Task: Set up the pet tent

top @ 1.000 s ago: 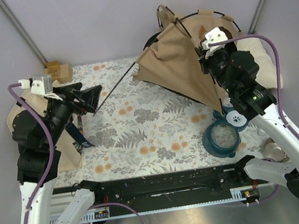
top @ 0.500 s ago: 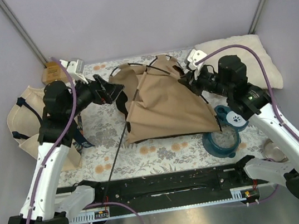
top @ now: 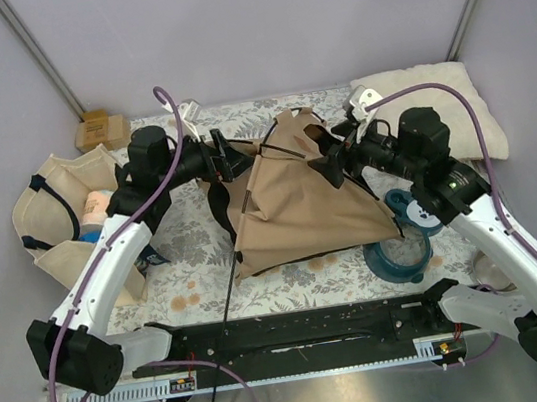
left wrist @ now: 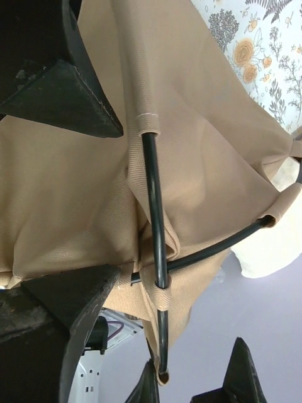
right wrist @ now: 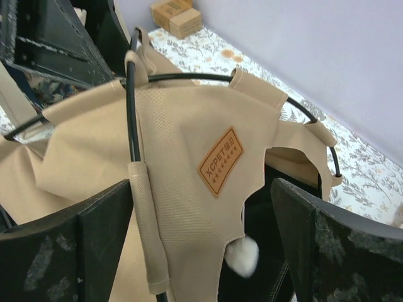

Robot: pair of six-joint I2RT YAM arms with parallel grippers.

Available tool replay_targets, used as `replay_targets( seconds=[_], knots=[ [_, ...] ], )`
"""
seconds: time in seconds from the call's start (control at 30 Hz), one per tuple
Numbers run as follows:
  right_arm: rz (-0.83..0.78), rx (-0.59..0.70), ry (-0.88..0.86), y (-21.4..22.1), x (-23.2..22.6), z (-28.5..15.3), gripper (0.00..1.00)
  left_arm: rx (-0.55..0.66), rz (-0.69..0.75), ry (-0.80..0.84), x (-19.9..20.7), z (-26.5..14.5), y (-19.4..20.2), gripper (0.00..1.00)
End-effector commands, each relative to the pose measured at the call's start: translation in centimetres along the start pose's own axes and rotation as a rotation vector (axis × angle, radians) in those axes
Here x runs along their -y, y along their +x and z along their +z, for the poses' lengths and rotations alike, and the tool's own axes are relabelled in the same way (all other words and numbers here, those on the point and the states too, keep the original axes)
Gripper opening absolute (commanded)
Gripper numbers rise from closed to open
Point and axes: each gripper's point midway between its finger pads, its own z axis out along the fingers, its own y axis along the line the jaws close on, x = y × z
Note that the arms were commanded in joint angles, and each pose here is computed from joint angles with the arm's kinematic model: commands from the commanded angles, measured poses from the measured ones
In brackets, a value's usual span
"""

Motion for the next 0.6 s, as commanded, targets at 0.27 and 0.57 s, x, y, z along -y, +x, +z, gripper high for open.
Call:
replay_targets(
  seconds=[0.27, 0.57],
  knots=[
    [0.074, 0.068, -0.01, -2.9, -0.4, -0.2, 0.93, 0.144, 0.142, -0.145, 1.8, -5.9, -3.3, 0.85],
    [0.107, 0.082, -0.077, -3.6, -1.6, 0.0, 0.93, 0.133, 0.198, 0.089, 5.9, -6.1, -1.6, 0.84]
  ],
)
